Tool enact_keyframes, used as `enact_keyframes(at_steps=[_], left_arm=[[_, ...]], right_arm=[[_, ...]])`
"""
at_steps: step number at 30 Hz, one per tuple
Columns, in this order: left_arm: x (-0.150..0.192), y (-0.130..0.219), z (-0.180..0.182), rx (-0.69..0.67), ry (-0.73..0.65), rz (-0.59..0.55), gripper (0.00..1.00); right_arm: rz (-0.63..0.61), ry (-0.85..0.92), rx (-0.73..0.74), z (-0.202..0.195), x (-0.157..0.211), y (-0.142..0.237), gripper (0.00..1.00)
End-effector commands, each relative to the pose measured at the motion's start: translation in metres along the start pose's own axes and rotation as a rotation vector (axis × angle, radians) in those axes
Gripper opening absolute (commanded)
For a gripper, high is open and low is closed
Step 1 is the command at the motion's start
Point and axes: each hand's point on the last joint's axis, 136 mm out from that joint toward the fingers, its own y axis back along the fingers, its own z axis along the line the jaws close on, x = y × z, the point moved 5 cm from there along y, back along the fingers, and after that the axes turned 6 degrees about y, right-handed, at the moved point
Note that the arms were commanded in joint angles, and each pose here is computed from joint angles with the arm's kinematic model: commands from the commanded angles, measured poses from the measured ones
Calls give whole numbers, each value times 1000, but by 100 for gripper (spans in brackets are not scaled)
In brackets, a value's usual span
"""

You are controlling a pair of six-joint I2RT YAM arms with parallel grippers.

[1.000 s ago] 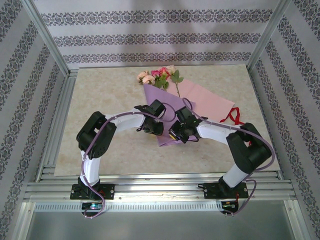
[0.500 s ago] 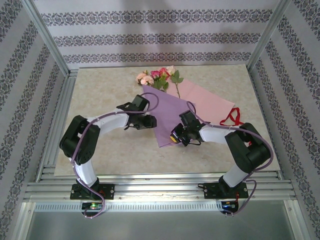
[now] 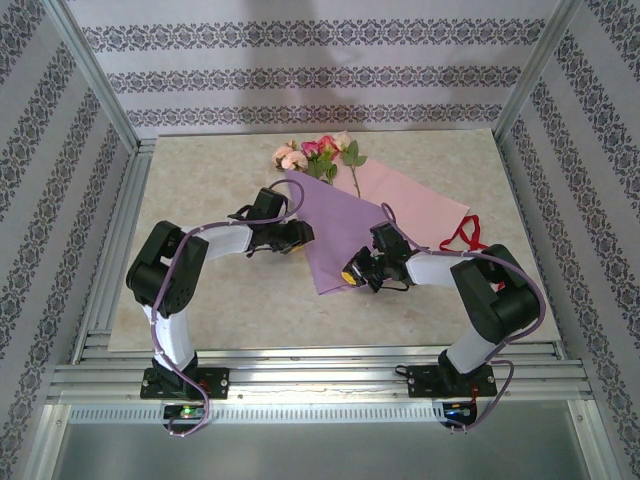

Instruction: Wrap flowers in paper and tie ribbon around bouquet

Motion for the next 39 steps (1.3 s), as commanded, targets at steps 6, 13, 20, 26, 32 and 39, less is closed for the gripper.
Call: enact_keyframes(at_steps=[6, 13, 20, 26, 32, 39], left_arm=[[13, -1, 7, -56, 23, 5, 41], [46, 12, -10, -49, 112, 38, 43], [101, 21, 6, -123, 235, 105, 33], [116, 10, 9, -79, 286, 137, 31], [130, -4, 10, -71, 310, 165, 31], [133, -14, 4, -64, 301, 183, 23]], right_arm=[[-43, -104, 227, -70, -8, -10, 7], [-33, -114, 226, -74, -10, -10, 6], [-20, -120, 208, -74, -13, -13, 6], [-9, -127, 213, -78, -12, -13, 6], [-9, -129, 215, -80, -11, -12, 5], [-8, -131, 216, -82, -10, -11, 5]])
